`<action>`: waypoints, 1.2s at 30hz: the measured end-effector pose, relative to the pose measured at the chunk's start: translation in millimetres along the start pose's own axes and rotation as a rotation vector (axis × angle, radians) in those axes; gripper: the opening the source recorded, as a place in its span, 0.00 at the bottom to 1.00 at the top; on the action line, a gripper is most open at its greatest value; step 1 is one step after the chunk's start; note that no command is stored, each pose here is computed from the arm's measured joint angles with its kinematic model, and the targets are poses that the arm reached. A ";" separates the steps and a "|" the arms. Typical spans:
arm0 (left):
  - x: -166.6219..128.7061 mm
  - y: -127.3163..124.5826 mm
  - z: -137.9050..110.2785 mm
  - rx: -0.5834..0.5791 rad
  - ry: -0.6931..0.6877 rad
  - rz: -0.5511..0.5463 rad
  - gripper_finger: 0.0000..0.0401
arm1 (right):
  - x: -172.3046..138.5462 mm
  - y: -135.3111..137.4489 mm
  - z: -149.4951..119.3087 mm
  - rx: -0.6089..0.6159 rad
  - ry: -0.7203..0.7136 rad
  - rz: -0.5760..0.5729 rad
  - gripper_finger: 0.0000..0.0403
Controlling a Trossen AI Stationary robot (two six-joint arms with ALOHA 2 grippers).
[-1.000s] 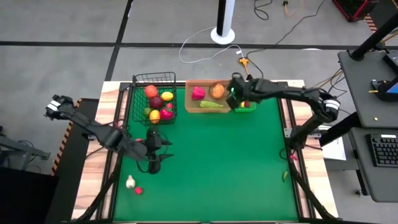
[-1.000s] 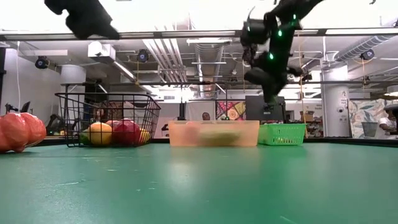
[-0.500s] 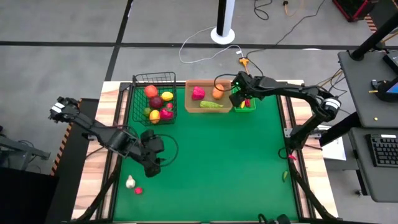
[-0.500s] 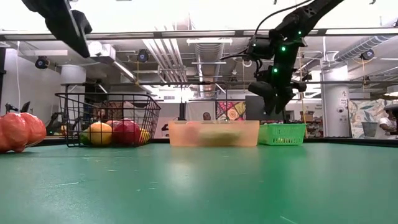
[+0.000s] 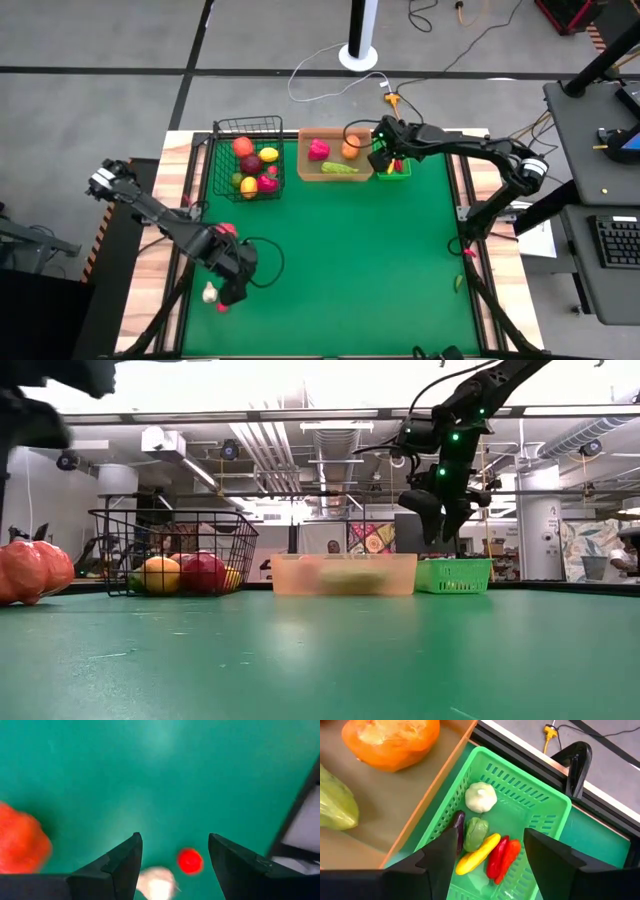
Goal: Sort produce into baskets
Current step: Put the white garlic into the green basket
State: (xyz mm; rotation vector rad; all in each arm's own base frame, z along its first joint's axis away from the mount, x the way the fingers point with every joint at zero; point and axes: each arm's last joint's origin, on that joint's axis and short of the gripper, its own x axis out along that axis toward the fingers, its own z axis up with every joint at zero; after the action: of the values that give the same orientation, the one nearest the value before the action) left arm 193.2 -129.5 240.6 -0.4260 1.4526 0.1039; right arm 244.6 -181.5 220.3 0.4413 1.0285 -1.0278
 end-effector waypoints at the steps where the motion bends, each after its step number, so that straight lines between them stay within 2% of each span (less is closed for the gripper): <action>1: 1.4 -2.5 -2.6 -0.021 0.026 -0.011 0.52 | -0.2 0.6 -0.2 -0.002 0.000 0.001 0.56; 7: 10.5 -19.4 -26.0 -0.120 0.178 -0.031 0.52 | -1.8 4.5 -1.3 -0.014 -0.003 0.009 0.58; 10: 13.2 -23.1 -33.2 -0.299 0.236 -0.006 0.52 | -2.7 7.0 -2.2 -0.022 -0.005 0.013 0.59; 14: 16.1 -26.4 -38.5 -0.546 0.225 0.044 0.52 | -4.2 10.8 -3.3 -0.030 -0.009 0.021 0.60; 16: 18.4 -28.6 -41.6 -0.607 0.227 0.062 0.52 | -4.6 12.0 -3.5 -0.034 -0.012 0.024 0.61; 28: 39.5 -36.4 -45.7 -0.604 0.233 0.150 0.52 | -6.0 16.1 -4.8 -0.047 -0.017 0.032 0.62; 36: 47.0 -37.3 -48.1 -0.582 0.294 0.190 0.52 | -6.4 17.5 -4.8 -0.049 -0.022 0.037 0.63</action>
State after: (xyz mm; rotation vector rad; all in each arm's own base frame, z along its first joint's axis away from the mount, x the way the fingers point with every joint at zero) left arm 166.2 -189.1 200.1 -0.7992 1.7434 0.6504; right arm 256.4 -166.3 221.0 0.4067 1.0208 -0.9704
